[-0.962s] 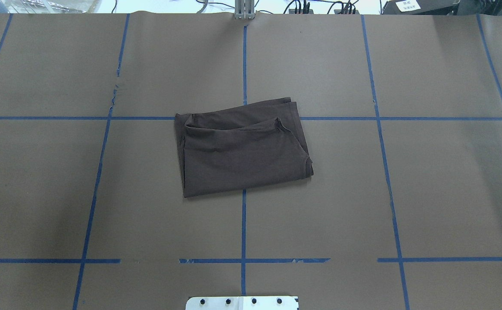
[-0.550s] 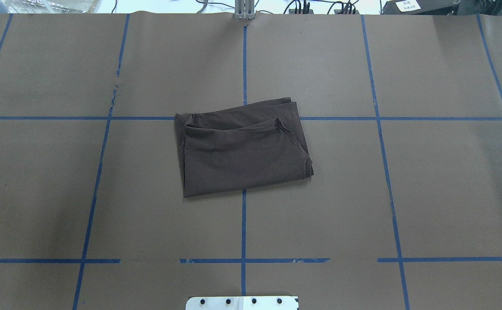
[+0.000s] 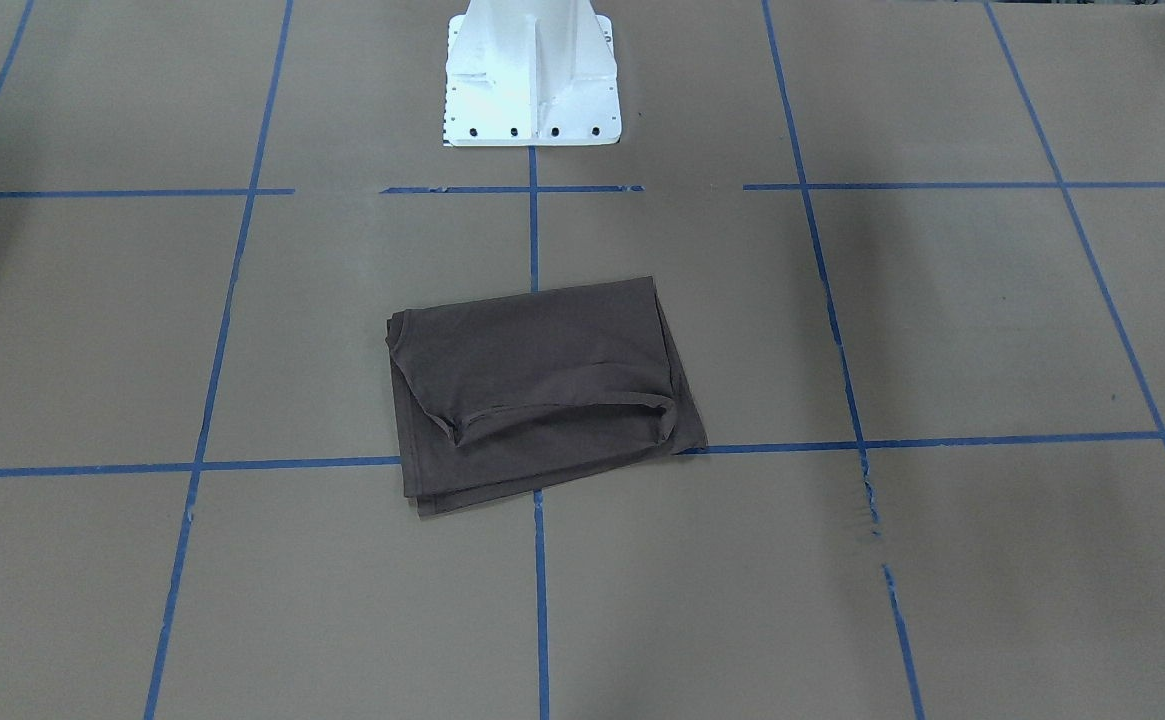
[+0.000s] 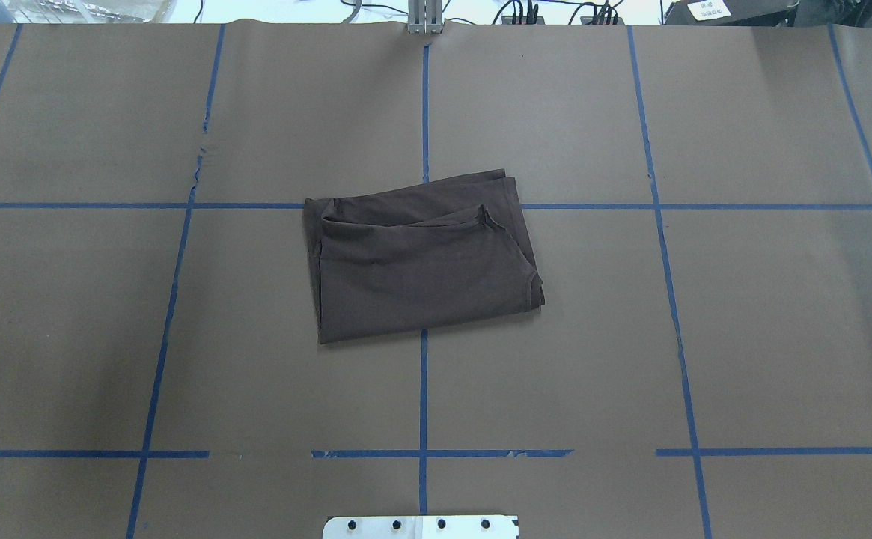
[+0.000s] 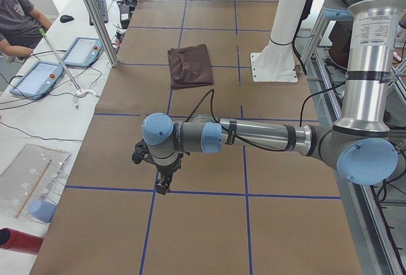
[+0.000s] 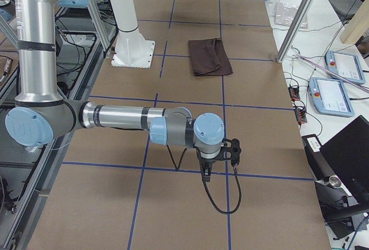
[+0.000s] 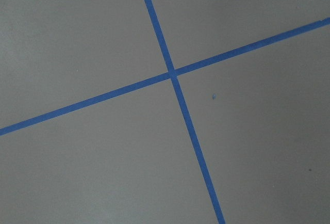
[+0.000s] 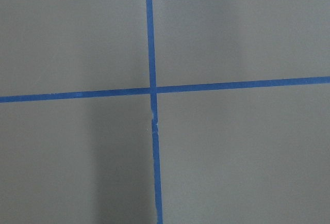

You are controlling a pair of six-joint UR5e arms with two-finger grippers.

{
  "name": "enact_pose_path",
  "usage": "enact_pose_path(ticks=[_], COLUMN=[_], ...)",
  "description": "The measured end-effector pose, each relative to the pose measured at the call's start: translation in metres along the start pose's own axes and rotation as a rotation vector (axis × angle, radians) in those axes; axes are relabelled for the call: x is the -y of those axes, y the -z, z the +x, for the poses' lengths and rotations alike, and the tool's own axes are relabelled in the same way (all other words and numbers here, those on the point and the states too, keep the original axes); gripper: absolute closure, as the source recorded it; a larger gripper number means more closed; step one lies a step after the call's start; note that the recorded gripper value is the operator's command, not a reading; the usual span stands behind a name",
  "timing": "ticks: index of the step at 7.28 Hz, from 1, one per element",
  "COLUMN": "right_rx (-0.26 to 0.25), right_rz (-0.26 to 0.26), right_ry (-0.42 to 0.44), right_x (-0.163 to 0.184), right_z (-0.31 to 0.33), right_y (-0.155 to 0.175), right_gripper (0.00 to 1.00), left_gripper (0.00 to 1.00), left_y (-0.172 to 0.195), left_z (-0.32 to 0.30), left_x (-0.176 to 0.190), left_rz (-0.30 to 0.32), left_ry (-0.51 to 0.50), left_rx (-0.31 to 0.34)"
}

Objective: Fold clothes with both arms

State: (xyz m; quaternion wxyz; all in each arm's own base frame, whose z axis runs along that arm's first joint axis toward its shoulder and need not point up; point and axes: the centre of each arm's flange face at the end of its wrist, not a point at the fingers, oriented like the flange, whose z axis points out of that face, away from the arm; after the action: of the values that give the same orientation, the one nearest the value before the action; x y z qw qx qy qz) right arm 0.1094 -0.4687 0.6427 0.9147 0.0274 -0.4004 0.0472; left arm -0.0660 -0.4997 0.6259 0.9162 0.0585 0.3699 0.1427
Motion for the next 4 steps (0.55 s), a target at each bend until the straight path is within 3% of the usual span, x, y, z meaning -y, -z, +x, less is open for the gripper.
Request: enact_pose_path(ticks=[2, 4], right_rx=[0.002, 0.002], right_rz=[0.007, 0.006], right_ry=[0.004, 0.002], right_x=[0.0002, -0.0003], right_z=[-0.0035, -0.0034], right_y=[0.0037, 0.0036], right_gripper=[0.0, 0.0], left_gripper=[0.0, 0.0], left_y=[-0.0008, 0.0002], left_z=[-0.0007, 0.0002], left_x=[-0.0002, 0.0004], left_rz=[-0.001, 0.001], left_ry=[0.024, 0.134], left_rx=[-0.002, -0.001])
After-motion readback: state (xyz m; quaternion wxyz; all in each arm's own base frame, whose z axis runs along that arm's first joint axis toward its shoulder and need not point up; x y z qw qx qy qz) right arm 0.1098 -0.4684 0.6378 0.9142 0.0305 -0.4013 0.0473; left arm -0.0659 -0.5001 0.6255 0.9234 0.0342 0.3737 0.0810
